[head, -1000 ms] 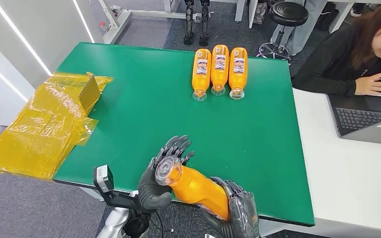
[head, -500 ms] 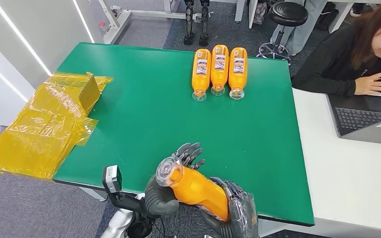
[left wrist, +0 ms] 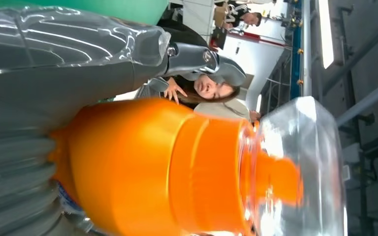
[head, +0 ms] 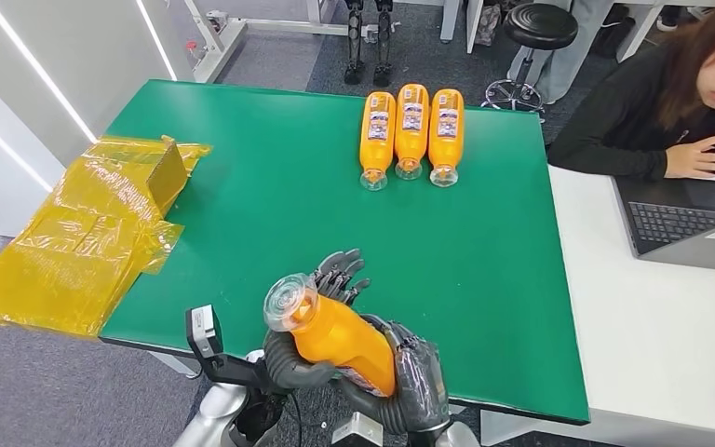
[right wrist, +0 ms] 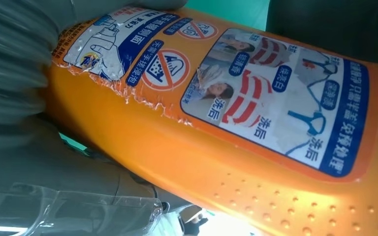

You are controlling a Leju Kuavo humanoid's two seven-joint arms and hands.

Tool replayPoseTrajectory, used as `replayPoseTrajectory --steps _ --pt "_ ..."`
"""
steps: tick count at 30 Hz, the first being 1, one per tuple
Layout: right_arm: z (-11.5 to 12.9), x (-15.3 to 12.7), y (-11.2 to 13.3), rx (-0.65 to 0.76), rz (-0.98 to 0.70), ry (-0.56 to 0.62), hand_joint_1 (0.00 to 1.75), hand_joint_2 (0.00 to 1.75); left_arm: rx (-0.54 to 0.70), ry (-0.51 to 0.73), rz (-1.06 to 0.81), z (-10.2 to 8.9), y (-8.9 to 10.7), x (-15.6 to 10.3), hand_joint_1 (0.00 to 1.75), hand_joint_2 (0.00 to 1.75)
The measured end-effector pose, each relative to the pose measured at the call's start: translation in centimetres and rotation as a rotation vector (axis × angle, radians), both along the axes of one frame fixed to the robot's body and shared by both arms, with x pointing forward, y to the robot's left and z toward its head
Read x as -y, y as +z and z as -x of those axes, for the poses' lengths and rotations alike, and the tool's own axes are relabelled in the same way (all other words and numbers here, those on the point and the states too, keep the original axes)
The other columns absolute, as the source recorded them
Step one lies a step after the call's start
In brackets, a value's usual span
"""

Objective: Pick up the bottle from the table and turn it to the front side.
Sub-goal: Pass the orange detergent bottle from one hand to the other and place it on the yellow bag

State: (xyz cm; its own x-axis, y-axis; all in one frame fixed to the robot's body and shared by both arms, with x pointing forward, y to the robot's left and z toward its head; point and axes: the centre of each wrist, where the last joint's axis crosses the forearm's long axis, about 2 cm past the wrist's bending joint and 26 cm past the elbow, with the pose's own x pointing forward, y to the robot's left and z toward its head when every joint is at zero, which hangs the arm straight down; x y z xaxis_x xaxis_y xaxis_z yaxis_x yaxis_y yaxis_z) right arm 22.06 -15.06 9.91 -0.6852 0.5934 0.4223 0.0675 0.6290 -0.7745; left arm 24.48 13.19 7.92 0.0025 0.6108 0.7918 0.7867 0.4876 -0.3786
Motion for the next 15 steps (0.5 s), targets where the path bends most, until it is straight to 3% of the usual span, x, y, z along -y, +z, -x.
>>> replayPoseTrajectory --steps 15 --pt "-1.7 -1.0 1.0 -0.019 -0.014 -0.008 1.75 1.75 0.036 0.041 -0.030 -1.8 1.0 -0.4 1.75 1.75"
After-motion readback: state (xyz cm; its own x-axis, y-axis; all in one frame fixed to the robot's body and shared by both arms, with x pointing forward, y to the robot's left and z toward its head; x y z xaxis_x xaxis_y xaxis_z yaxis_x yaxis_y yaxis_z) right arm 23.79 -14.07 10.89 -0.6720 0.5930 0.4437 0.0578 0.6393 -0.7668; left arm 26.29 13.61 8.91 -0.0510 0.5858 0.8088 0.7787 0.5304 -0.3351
